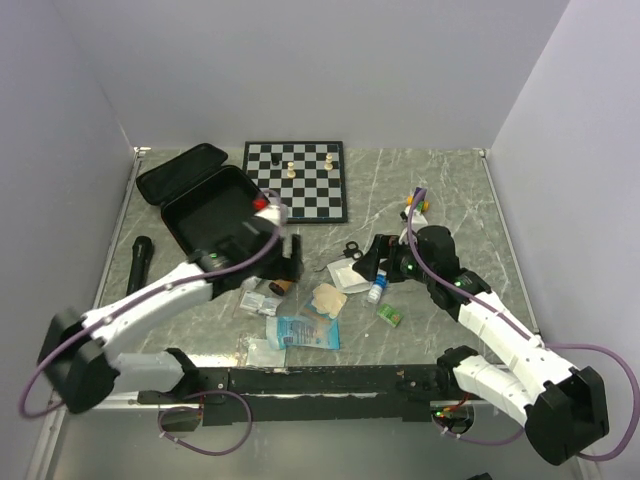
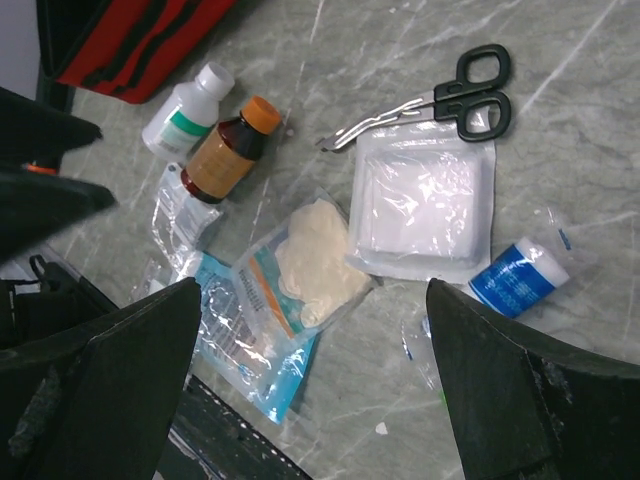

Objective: Organize the medicine kit

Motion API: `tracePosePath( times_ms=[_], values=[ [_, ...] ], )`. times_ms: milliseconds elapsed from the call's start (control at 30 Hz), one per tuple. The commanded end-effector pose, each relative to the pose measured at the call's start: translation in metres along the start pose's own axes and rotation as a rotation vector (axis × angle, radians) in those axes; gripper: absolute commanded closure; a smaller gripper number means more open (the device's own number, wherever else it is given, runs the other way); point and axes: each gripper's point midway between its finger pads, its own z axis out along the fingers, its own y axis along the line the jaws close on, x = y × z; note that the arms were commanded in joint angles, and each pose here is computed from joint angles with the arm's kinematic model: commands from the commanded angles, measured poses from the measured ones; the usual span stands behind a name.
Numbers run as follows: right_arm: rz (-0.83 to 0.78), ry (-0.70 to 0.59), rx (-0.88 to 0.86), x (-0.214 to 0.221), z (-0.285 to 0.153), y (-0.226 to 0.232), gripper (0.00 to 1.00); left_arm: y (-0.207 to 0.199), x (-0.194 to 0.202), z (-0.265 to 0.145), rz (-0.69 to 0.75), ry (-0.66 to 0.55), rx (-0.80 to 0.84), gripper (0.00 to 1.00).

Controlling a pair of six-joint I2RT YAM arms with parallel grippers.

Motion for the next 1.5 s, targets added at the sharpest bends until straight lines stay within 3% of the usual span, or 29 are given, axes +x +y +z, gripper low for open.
tracePosePath(
  times_ms=[0, 267, 567, 933, 1467],
  values=[
    [-0.027, -0.043, 0.006, -0.012, -0.01, 0.004, 0.0, -0.007, 0.015, 0.018, 0.061, 0.057, -0.094, 0.12],
    [-0.034, -0.026, 0.013, 0.004, -0.018, -0.002, 0.0, 0.003, 0.02, 0.047, 0.214, 0.152, -0.209, 0.29],
    [-0.021, 0.003, 0.008, 0.014, -0.016, -0.005, 0.0, 0.008, 0.029, 0.067, 0.312, 0.25, -0.255, 0.3],
    [-0.021, 0.015, 0.014, 0.018, -0.018, -0.006, 0.0, 0.027, 0.051, 0.08, 0.323, 0.325, -0.283, 0.31],
    [-0.014, 0.022, 0.036, 0.023, -0.017, -0.012, 0.0, 0.03, 0.073, 0.094, 0.322, 0.41, -0.269, 0.42]
  ],
)
